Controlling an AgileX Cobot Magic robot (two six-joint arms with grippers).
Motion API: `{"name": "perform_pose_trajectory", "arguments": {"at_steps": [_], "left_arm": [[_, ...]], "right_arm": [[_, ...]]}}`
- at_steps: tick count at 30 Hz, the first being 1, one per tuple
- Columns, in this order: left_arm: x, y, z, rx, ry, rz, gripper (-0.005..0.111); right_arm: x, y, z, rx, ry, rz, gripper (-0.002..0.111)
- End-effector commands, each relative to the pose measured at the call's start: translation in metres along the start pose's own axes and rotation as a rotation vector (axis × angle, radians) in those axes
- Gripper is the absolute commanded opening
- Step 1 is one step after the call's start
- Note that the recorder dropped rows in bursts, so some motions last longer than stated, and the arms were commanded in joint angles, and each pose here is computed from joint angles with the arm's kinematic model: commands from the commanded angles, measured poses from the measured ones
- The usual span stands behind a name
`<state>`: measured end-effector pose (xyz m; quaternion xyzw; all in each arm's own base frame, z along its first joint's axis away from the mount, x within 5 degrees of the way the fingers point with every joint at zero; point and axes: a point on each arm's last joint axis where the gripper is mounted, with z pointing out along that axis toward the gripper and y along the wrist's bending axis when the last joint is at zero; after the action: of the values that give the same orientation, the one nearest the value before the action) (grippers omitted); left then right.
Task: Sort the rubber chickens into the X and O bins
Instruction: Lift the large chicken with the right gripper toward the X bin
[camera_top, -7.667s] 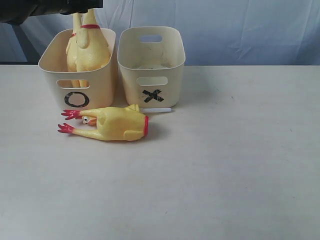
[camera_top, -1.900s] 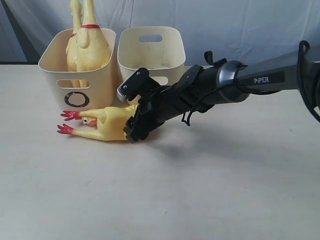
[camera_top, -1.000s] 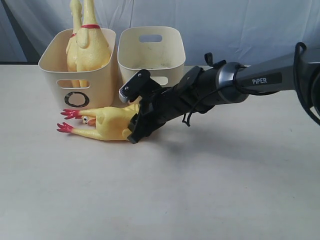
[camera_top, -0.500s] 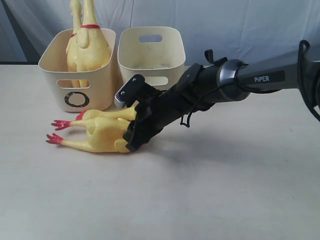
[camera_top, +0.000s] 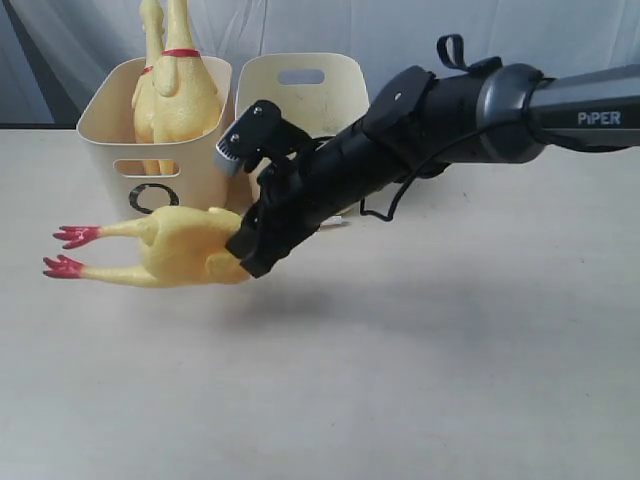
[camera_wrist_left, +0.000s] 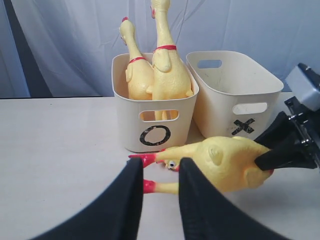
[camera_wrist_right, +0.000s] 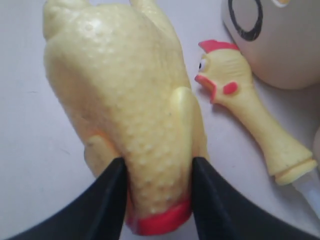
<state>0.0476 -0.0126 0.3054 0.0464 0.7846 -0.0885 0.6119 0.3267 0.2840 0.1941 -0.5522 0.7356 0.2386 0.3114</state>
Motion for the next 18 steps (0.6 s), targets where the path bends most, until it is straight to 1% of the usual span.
{"name": "perform_pose_trajectory", "arguments": {"at_steps": [1, 8, 12, 18], "left_arm": [[0.001, 0.001, 0.000, -0.006, -0.004, 0.010, 0.025], [0.001, 0.001, 0.000, -0.006, -0.004, 0.010, 0.025], [0.001, 0.001, 0.000, -0.006, -0.004, 0.010, 0.025], [0.001, 0.001, 0.000, -0.007, 0.001, 0.013, 0.025]], "right_arm": [[-0.017, 0.003, -0.023, 0.028, -0.056, 0.005, -0.001], [-0.036, -0.001, -0.047, 0.135, -0.150, 0.079, -0.001], [-0.044, -0.004, -0.054, 0.182, -0.220, 0.148, -0.001], [-0.052, -0.014, -0.064, 0.299, -0.313, 0.253, -0.001]]}}
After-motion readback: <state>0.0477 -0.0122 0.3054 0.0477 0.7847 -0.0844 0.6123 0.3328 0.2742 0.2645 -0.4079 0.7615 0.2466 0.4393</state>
